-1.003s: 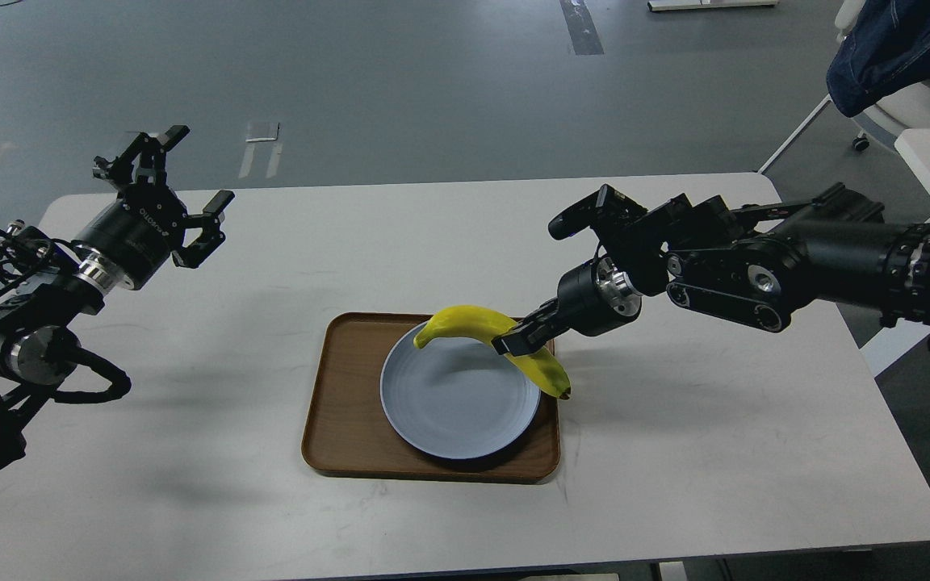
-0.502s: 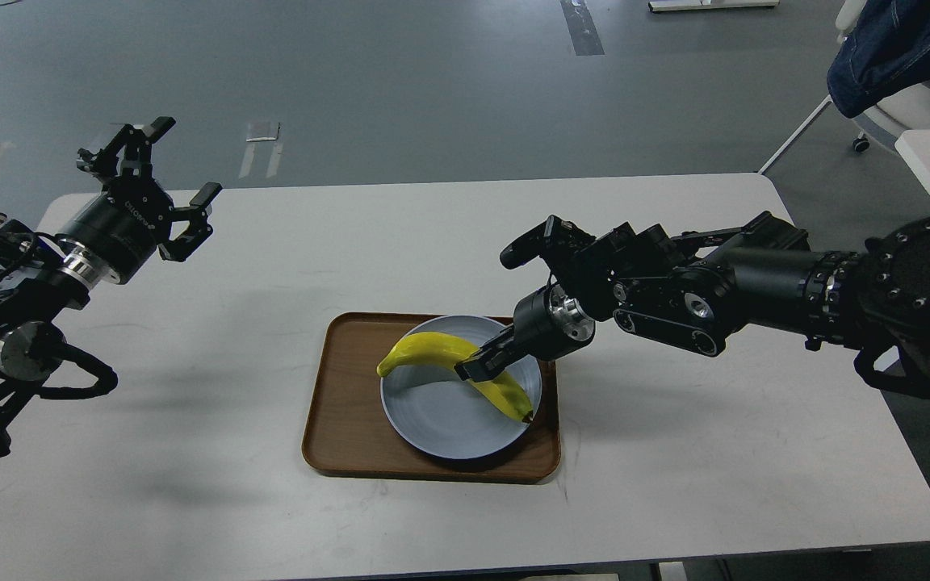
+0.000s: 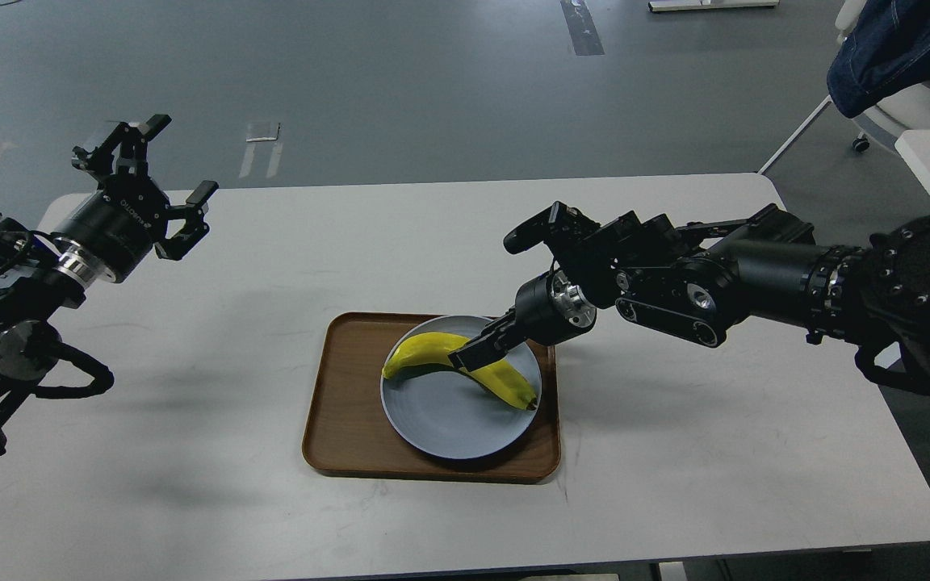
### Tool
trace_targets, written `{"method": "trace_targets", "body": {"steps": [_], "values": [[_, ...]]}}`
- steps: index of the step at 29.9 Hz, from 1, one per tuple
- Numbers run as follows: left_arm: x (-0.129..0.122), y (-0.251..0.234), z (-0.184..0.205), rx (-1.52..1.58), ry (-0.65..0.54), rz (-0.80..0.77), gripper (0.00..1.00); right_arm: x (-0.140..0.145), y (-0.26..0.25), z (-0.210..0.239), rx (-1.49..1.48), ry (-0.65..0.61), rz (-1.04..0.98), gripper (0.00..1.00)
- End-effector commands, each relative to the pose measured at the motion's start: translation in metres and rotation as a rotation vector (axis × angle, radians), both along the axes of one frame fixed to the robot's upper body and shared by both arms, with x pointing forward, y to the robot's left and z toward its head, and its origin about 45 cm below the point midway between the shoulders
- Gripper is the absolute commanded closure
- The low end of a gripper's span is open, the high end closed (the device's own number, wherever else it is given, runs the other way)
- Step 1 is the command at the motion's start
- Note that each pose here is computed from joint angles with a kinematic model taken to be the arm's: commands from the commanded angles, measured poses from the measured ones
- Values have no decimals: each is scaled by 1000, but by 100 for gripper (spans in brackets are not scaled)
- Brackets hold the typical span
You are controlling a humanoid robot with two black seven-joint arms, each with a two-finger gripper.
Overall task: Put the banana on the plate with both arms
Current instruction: 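Raise the right gripper away from the plate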
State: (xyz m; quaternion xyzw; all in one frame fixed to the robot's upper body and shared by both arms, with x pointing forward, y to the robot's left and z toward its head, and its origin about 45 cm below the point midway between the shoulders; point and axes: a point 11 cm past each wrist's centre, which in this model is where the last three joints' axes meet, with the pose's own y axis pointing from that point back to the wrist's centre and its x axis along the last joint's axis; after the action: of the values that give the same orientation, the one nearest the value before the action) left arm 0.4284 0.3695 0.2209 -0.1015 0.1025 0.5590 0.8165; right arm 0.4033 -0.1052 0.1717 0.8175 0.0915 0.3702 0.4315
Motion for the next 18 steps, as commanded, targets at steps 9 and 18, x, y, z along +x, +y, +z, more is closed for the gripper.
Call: {"method": "trace_targets", "body": {"steps": [9,18], "values": [[0,1,1,3,0,0,2,86,-133,113,389,-152,-550,0],[-1,-5,-5,-5,10,-8,2,68,-208,81,1002,95,-1035,0]]}}
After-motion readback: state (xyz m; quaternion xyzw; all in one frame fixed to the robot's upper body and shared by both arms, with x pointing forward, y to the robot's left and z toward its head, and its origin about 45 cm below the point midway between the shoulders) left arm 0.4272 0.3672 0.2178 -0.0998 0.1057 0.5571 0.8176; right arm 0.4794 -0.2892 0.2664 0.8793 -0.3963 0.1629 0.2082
